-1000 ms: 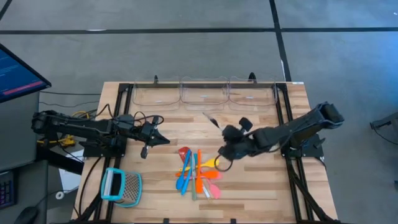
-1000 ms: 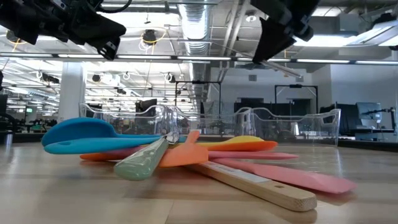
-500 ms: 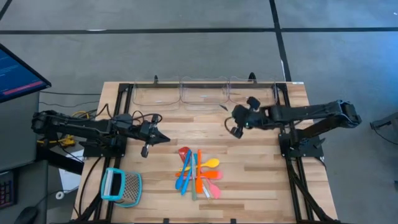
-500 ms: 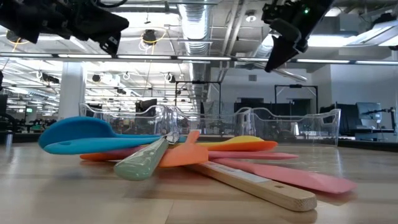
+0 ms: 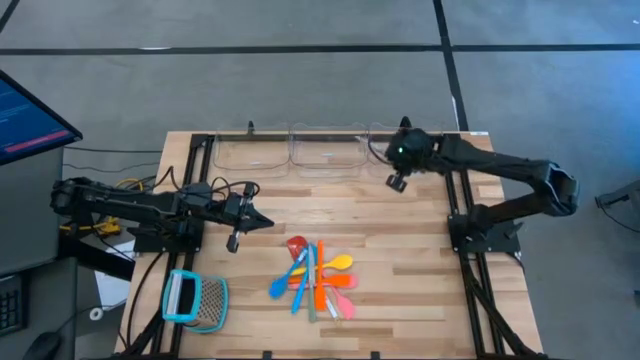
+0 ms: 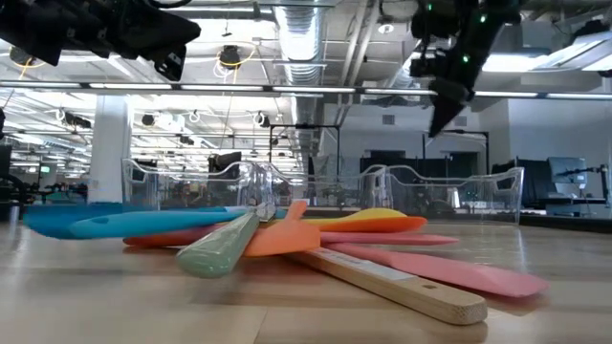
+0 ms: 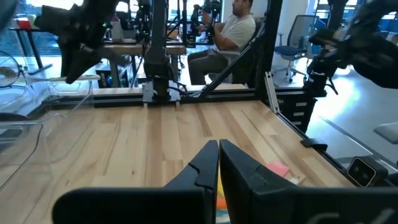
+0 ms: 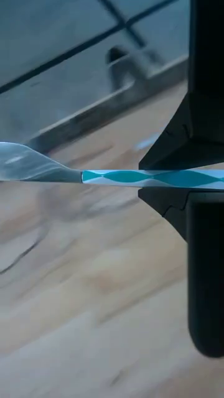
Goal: Pick & Place Kitchen Items
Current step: Put the white patterned table knife into the right transparent bin
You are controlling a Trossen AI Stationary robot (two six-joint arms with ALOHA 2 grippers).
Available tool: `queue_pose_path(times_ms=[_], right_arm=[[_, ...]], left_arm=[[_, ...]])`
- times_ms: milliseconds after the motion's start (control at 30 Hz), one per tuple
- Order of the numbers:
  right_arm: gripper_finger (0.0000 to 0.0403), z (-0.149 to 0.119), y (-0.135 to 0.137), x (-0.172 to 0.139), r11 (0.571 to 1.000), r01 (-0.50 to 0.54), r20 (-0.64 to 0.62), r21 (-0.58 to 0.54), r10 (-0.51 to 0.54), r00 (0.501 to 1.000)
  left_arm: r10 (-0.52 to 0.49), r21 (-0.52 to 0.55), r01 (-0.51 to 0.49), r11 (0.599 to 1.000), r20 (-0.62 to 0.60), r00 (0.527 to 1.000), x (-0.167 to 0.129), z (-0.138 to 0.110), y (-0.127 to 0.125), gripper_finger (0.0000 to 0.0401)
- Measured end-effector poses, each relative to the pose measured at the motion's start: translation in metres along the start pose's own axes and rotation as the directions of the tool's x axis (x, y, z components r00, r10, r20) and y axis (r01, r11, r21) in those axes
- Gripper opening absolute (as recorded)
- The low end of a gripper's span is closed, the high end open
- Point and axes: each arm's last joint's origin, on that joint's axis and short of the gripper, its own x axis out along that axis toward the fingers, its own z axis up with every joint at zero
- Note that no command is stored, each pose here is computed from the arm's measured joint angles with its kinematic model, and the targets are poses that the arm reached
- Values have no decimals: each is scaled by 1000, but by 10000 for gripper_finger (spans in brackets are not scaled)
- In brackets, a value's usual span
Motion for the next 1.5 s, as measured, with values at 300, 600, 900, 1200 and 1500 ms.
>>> queue_pose_path(times_ms=[300,600,900,1200,1500], right_arm=[[23,4,-54,13,997,15,-127,-77,-25,992],[23,2,-83,44,989,-35,-322,-144,-14,947],[23,-4,-90,88,985,-91,-437,-149,17,899],[23,-9,-83,124,974,-161,-526,-159,54,849],[23,-14,-79,152,970,-194,-569,-147,77,819]], left_arm=[[46,0,-46,999,1,999,0,0,2,8],[46,0,-46,999,3,999,0,0,1,8],[46,0,-46,999,4,999,0,0,1,8],[46,0,-46,999,4,999,0,0,1,8],[46,0,-46,999,4,999,0,0,1,8]])
